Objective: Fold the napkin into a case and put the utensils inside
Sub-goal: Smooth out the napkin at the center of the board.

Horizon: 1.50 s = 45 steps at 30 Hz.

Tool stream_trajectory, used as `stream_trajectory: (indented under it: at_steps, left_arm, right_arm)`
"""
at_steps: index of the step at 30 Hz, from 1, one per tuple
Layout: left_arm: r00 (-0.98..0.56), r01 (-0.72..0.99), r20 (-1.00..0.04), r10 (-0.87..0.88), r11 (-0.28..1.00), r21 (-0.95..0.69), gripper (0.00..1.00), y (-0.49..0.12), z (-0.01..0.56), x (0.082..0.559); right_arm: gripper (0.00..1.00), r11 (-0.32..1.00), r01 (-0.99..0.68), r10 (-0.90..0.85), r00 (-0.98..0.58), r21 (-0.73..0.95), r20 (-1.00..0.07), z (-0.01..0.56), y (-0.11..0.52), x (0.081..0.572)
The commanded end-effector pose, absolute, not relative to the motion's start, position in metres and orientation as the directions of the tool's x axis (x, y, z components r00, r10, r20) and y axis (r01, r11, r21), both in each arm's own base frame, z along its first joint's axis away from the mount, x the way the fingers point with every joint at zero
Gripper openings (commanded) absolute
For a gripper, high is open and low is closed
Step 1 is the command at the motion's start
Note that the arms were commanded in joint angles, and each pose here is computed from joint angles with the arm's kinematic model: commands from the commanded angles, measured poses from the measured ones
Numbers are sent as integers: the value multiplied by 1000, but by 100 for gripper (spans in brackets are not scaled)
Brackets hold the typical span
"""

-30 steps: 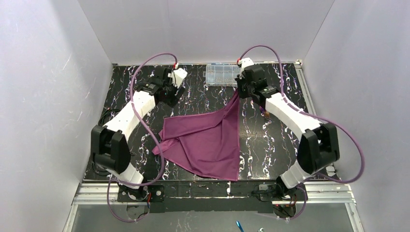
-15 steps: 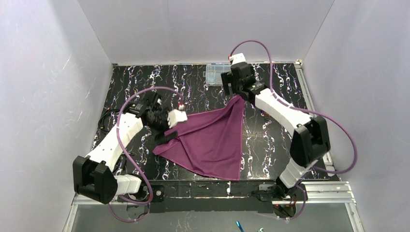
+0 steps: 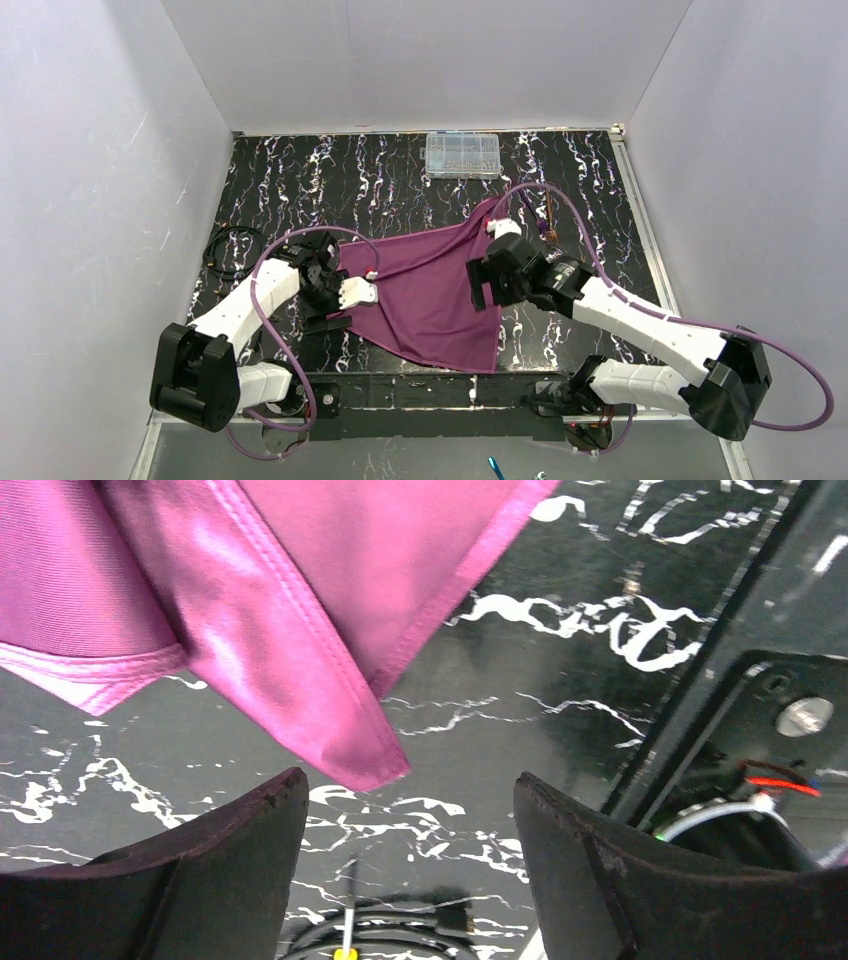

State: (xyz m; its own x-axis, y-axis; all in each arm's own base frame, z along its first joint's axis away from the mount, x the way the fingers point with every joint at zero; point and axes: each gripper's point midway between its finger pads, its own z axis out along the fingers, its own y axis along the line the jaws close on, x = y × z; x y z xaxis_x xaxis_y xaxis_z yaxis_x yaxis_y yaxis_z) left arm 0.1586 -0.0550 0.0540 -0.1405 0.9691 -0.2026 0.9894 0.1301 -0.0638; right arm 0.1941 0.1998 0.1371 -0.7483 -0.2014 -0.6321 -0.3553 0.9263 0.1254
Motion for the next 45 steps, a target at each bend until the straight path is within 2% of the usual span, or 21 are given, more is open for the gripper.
stream_trajectory:
  at_steps: [1,10,16,19,20,23,27,30,34,35,39,42,45]
  left_arm:
    - [-128,990,-218,968,139,38,72,-58,46,185]
    - [-174,981,-223,959,188,46,61,-64,31,199]
    - [-224,972,-191,956,233,22,26,-61,24,200]
    - [-303,949,-213,929,315,27,3,-68,31,212]
    - [-344,934,-223,912,357,21,0,-72,37,217]
    - [-466,875,-294,835,485,-9,0,-90,72,239]
    - [-603,785,-379,702,607,-125,0,-115,122,257]
    - [-659,740,-382,648,648,-179,0,-121,142,261]
    - [-691,714,-352,631,673,-195,0,-118,136,257]
    - [-696,708,-347,629,682,-183,3,-116,130,261]
    - [-722,677,-304,622,724,-128,42,-108,107,290]
    - [-786,601,-266,557,789,-125,49,-99,92,317]
    - [-844,514,-240,479,850,-112,50,-86,78,338]
  right_arm:
    - [99,910,-345,-197,-849,231,-491,105,206,153]
    - [99,875,-395,-277,-883,281,-378,73,216,120]
    - [98,870,-391,-290,-898,300,-329,63,208,99]
    - [96,874,-389,-293,-900,292,-323,58,205,95]
    - [95,877,-387,-292,-900,284,-325,57,204,97]
    - [92,895,-384,-289,-887,227,-360,52,203,111]
    - [90,892,-437,-342,-817,113,-464,73,215,154]
    - [88,888,-456,-362,-778,65,-514,99,225,201]
    - [84,887,-450,-307,-743,106,-594,122,238,267]
    - [83,886,-449,-296,-740,115,-604,124,242,279]
    - [79,874,-456,-282,-758,168,-588,114,265,295]
    - [78,865,-450,-253,-772,221,-583,105,278,292]
    - [76,859,-446,-231,-776,252,-586,99,281,287]
